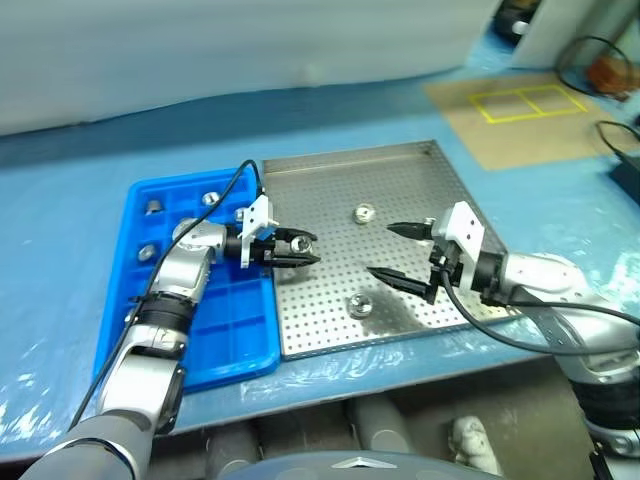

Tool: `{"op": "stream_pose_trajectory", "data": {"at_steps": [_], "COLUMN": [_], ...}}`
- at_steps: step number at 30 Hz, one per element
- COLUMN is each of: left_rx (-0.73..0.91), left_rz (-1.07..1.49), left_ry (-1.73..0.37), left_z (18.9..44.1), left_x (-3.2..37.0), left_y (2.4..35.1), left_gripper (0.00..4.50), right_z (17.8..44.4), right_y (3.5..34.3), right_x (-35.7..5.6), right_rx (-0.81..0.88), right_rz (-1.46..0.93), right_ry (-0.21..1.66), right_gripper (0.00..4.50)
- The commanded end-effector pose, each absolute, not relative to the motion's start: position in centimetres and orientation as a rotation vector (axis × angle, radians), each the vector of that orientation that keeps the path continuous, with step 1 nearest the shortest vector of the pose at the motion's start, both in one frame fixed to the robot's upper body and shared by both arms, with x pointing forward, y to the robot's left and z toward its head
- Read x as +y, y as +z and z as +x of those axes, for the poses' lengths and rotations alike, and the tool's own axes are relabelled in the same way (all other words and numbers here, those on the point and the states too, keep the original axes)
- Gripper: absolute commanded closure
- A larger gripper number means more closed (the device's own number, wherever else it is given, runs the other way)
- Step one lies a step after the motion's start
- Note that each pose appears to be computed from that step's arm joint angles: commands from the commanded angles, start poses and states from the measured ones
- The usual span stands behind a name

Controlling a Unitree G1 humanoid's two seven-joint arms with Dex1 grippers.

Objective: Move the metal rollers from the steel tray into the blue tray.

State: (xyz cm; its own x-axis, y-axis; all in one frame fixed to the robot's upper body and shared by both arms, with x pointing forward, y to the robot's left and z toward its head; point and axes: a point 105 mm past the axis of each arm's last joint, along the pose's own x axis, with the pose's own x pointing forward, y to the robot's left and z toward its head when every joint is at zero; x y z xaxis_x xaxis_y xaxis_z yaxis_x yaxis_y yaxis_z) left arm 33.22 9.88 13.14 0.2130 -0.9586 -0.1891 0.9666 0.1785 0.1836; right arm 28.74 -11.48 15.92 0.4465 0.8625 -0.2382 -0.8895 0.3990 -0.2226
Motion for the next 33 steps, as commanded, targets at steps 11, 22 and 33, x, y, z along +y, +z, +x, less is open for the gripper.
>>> {"op": "stream_pose_trajectory", "data": {"at_steps": [11,22,33], "left_rx": [-0.04,0.016,0.086], "left_rz": [0.339,0.287,0.277], "left_ry": [-0.937,-0.768,-0.825], "left_z": [30.9,33.0,33.7], "left_x": [17.6,19.5,18.6], "left_y": [16.6,13.9,11.1], "left_gripper": [2.69,2.69,2.37], "right_z": [31.4,31.6,31.2], "right_y": [16.0,15.8,15.4], "right_x": [-6.4,-5.9,-7.2], "right_rx": [-0.006,-0.016,0.0], "right_rz": [-0.369,-0.373,-0.374], "right_ry": [1.412,1.439,1.378], "right_gripper": [0.0,0.0,0.0]}}
